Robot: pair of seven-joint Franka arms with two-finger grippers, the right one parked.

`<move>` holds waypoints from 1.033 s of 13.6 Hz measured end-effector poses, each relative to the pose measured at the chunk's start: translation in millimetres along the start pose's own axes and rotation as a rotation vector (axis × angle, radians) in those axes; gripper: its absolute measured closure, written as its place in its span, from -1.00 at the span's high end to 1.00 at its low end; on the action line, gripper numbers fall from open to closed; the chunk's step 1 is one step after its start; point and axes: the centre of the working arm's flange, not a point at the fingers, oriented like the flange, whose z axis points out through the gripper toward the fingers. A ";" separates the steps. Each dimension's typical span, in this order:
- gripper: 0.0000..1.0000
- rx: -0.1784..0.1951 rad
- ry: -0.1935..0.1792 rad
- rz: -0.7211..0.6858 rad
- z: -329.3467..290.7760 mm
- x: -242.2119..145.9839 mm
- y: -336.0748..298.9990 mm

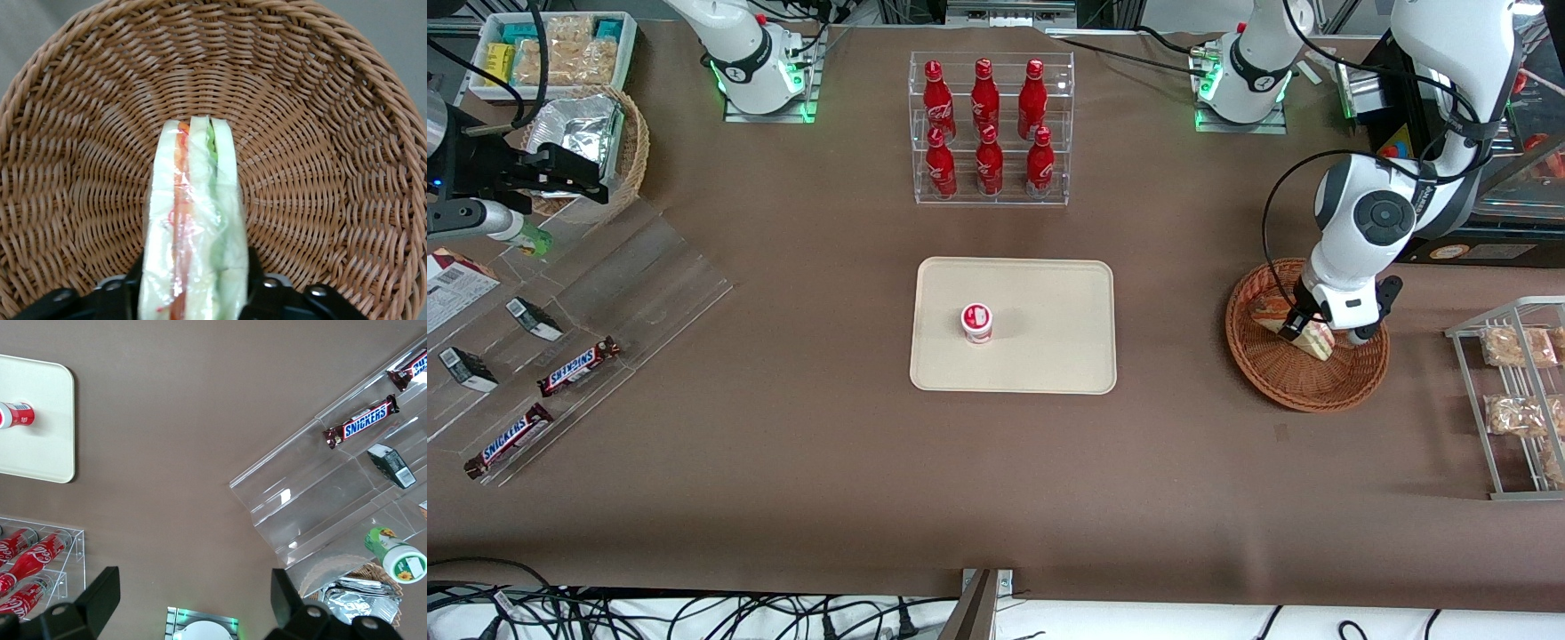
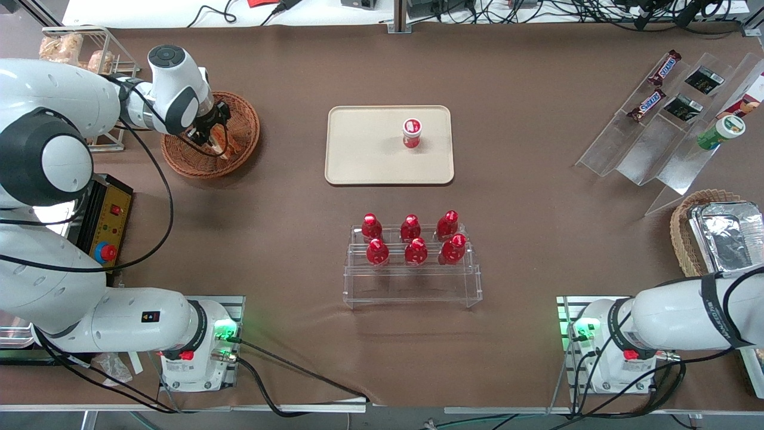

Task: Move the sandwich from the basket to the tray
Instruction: 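Close the left gripper on the sandwich and lift it from the basket, then carry the sandwich with the left gripper over the cream tray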

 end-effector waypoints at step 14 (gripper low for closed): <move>-0.59 0.079 -0.114 0.229 -191.5 56.6 58.8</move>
